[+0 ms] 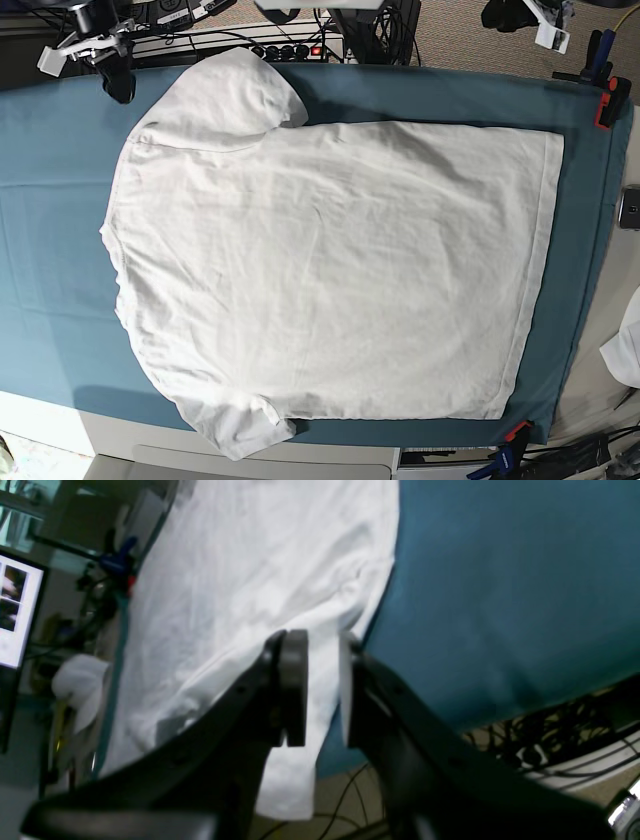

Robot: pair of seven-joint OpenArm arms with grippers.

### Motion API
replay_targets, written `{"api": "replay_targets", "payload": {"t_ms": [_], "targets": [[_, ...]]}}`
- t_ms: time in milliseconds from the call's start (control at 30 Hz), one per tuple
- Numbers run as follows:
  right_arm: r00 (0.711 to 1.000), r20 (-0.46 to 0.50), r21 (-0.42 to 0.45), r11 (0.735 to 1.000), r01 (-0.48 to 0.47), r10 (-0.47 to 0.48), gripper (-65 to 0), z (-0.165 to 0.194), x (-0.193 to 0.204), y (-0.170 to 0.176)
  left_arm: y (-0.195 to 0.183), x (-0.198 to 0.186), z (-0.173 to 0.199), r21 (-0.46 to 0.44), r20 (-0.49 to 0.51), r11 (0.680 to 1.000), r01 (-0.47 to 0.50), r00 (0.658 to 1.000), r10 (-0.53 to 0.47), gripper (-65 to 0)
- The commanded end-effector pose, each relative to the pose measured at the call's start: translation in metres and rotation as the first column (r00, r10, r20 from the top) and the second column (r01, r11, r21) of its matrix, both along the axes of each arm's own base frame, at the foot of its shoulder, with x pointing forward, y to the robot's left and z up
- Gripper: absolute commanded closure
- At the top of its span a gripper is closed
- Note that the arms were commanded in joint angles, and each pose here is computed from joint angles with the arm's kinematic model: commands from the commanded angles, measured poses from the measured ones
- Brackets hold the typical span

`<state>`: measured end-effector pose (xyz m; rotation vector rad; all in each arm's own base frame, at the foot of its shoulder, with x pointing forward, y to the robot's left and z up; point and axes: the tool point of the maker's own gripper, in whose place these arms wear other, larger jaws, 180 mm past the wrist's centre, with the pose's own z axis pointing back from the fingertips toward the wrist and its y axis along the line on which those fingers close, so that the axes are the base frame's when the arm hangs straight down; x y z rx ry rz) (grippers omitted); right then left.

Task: Fold the T-shirt properly
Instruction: 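Move both grippers toward the shirt's shoulder corners, then grasp the white T-shirt's shoulder corners with both grippers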

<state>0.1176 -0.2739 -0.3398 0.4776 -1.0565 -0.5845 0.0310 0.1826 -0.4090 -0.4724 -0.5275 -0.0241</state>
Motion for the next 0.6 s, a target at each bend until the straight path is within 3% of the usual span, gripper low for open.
{"api": "replay_targets", "payload": {"t_ms": [0, 167, 300, 567], "targets": [[0.999, 0.045, -0.012, 1.000, 0.009, -0.009, -12.2, 0.010, 0.005, -0.002, 0.001, -0.001, 0.006, -0.002, 0.014, 1.000, 0.008, 1.000, -0.008, -18.5], [0.999, 0.051, -0.041, 0.999, -0.011, 0.013, -13.2, 0.008, 0.016, 0.001, 0.004, -0.001, 0.004, 0.012, 0.007, 1.000, 0.008, 1.000, -0.008, -18.5], [1.000, 0.008, -0.035, 0.999, 0.020, -0.020, -24.2, 0.001, 0.015, -0.004, 0.007, -0.001, 0.004, 0.028, 0.004, 0.999, 0.018, 1.000, -0.018, -18.5], [0.993, -0.070, -0.003, 0.995, 0.097, -0.097, -24.6, -0.012, 0.012, -0.014, 0.007, 0.005, 0.004, 0.030, 0.017, 0.999, 0.020, 1.000, -0.020, -18.5]]}}
